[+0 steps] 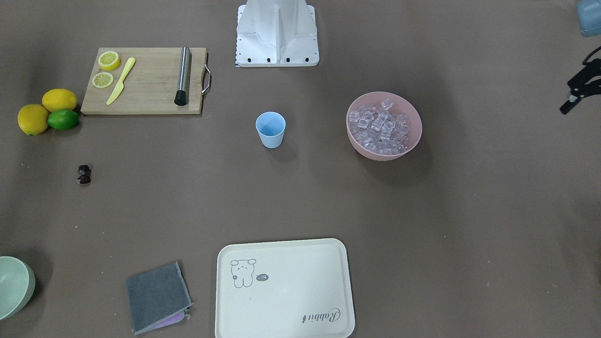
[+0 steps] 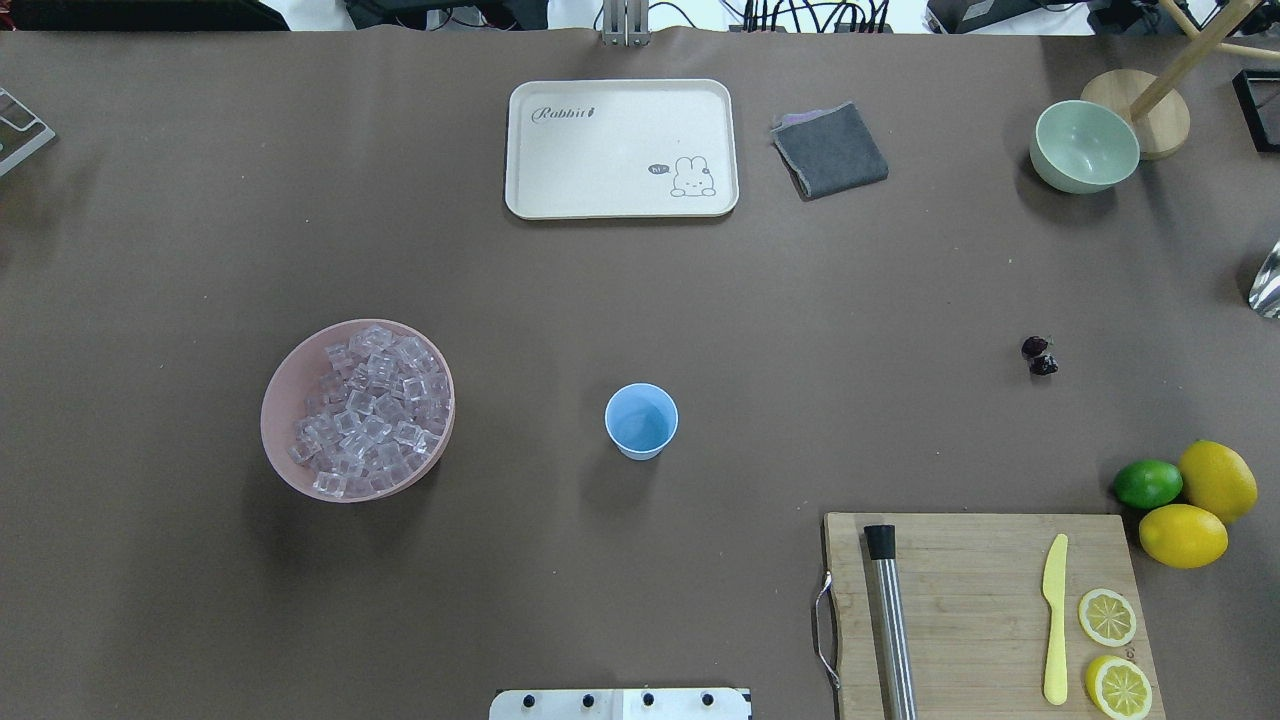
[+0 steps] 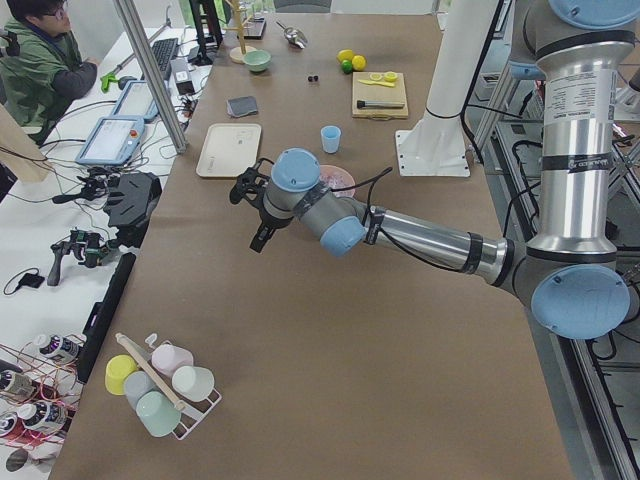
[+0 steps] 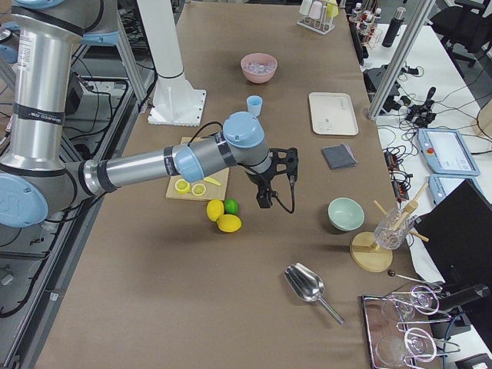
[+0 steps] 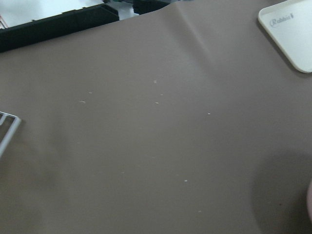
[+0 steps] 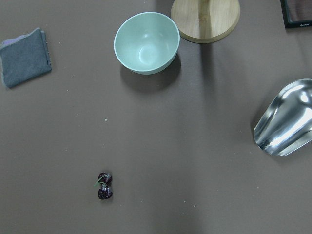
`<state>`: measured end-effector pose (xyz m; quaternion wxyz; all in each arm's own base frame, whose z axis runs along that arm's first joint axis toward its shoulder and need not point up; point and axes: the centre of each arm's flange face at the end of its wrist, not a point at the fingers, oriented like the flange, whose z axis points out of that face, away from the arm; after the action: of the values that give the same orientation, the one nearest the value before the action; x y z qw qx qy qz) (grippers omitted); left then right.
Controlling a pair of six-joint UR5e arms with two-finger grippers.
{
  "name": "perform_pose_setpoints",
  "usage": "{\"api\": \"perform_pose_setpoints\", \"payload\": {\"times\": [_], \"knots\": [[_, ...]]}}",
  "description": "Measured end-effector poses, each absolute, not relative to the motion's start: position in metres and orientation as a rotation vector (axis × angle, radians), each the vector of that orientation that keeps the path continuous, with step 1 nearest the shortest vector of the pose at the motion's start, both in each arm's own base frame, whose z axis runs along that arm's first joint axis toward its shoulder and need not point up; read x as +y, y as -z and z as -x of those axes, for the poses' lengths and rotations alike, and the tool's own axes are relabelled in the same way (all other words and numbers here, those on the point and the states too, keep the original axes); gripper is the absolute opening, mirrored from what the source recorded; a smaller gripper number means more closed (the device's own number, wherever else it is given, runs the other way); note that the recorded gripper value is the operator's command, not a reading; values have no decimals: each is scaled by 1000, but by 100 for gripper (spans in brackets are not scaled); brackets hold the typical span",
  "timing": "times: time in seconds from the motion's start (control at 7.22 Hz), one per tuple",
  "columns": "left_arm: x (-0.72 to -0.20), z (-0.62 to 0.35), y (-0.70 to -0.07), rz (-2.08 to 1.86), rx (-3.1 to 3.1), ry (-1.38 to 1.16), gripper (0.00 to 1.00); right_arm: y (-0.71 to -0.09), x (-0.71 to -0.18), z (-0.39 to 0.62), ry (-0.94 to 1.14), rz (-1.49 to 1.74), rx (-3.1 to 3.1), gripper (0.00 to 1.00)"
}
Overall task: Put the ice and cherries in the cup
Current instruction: 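Move the left gripper over the pink bowl of ice cubes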
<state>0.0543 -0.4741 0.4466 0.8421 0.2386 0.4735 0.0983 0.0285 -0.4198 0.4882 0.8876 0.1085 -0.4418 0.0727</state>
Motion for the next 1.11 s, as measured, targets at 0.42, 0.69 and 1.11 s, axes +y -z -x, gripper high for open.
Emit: {"api": "perform_pose_setpoints", "payload": {"times": [0.42,0.69,1.11], "knots": [[-444,-182,-375,-463,1075,-280,97,-467,-438,17,-171,-208,-873,100],[-412,-257,-351,-461,1066,-287,97,-455,-447,48,-177,-211,-854,100],[-360,-340,-352,-484,1007,-360,81,-450,-449,62,-170,-221,-857,100]]}}
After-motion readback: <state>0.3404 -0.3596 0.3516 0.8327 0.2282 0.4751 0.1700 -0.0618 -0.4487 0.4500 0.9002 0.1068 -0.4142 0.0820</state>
